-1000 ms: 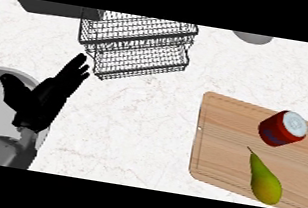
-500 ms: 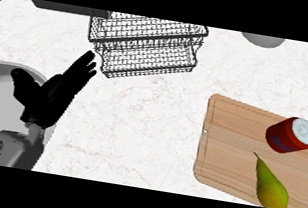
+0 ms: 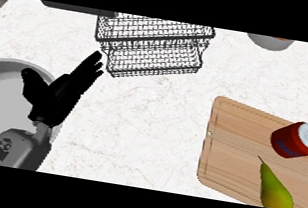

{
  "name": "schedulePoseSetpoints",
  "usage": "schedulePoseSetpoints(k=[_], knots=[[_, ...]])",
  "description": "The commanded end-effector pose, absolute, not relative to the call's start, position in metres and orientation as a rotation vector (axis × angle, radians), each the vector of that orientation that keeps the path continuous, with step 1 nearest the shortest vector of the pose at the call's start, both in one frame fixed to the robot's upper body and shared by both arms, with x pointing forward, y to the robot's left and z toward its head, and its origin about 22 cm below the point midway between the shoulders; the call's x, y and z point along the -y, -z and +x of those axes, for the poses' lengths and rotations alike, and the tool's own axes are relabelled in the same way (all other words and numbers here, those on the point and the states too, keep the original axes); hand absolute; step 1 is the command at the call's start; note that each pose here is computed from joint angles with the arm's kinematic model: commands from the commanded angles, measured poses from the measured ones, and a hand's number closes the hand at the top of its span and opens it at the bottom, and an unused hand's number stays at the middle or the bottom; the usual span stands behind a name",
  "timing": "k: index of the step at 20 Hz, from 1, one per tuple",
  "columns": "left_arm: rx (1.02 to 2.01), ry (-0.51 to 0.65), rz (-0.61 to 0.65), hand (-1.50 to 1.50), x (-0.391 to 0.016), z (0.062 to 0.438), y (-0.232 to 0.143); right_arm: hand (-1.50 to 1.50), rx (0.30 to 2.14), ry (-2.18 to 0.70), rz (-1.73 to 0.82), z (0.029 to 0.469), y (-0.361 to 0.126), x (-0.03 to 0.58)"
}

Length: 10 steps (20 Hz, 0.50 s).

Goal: Pick the pear from the cutting board and place it in the tiered basket

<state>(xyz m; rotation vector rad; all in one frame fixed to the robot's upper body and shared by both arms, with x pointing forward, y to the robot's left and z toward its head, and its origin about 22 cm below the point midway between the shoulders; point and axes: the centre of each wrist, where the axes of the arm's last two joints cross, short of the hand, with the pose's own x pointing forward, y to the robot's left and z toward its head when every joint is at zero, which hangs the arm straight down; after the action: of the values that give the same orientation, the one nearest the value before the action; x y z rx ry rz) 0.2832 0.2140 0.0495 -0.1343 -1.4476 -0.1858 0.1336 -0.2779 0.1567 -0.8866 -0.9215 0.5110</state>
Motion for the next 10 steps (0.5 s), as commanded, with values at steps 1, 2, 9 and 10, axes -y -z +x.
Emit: schedulePoseSetpoints(k=[1, 2, 9, 10], knots=[[1.392, 0.165, -0.135, 0.00, -0.217, 0.271, -0.028, -1.50, 0.784, -0.512, -0.922, 0.142, -0.147, 0.263], [1.386, 0.158, -0.114, 0.00, -0.221, 0.290, -0.032, -1.50, 0.792, -0.509, -0.903, 0.135, -0.143, 0.251], [1.391, 0.164, -0.102, 0.00, -0.209, 0.282, -0.020, -1.50, 0.715, -0.558, -0.858, 0.151, -0.107, 0.236], [1.379, 0.151, -0.128, 0.00, -0.211, 0.277, -0.025, -1.50, 0.719, -0.555, -0.865, 0.145, -0.114, 0.231]])
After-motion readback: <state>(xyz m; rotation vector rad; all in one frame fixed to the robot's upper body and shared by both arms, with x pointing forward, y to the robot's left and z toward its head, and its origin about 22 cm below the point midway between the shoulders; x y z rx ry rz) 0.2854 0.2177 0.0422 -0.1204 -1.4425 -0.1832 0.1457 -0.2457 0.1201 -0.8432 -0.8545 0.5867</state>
